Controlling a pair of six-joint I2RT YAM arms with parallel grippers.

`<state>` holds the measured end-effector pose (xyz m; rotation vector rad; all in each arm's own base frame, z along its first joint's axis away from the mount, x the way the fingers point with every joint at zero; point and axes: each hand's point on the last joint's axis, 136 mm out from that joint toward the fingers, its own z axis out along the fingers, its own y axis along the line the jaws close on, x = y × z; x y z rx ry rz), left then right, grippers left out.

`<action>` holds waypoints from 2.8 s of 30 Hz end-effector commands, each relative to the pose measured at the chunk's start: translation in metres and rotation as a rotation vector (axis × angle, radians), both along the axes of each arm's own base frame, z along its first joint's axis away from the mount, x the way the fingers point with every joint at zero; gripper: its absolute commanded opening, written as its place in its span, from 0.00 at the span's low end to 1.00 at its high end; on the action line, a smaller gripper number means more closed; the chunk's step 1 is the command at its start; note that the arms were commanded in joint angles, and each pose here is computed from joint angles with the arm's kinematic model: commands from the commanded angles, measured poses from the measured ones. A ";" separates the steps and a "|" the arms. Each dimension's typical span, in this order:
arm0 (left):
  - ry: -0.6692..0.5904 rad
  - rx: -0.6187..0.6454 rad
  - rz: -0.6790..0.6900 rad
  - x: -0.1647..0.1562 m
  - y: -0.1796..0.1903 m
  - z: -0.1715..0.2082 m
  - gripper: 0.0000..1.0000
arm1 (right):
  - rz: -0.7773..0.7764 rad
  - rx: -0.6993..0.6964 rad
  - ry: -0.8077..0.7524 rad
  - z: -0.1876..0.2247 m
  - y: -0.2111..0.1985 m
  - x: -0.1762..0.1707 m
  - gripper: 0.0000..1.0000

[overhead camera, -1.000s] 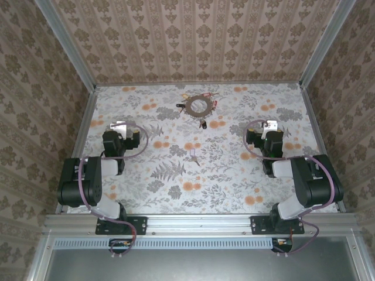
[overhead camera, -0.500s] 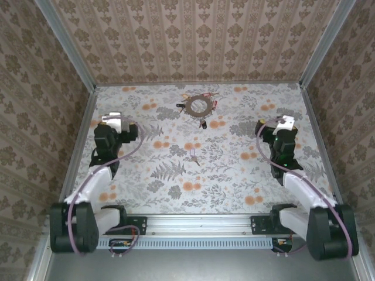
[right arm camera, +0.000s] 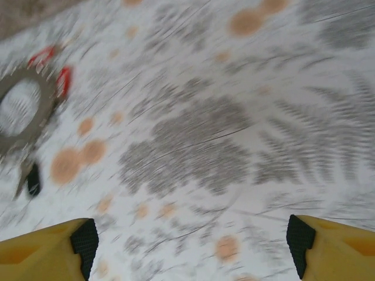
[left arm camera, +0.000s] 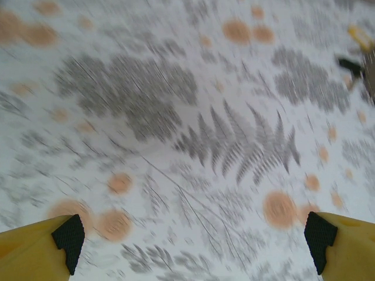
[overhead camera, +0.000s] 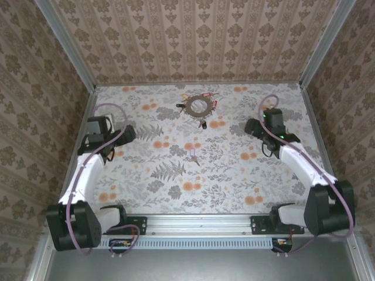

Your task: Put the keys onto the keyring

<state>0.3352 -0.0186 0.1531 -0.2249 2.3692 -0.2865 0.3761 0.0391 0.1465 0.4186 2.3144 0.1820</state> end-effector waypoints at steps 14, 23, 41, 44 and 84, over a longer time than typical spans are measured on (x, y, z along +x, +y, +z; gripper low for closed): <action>0.260 -0.145 -0.180 -0.015 -0.043 -0.040 1.00 | 0.400 0.083 0.175 -0.035 0.199 0.081 0.46; 0.271 -0.102 -0.249 -0.022 -0.066 -0.045 1.00 | 0.269 0.196 0.183 -0.054 0.228 0.136 0.38; 0.284 -0.041 -0.273 -0.025 -0.070 -0.044 1.00 | 0.248 0.165 0.271 -0.117 0.248 0.169 0.33; 0.286 -0.030 -0.276 -0.026 -0.071 -0.045 1.00 | 0.257 0.166 0.269 -0.117 0.250 0.169 0.31; 0.293 0.070 -0.256 -0.028 -0.065 -0.047 1.00 | -0.041 0.006 0.326 -0.124 0.190 0.136 0.25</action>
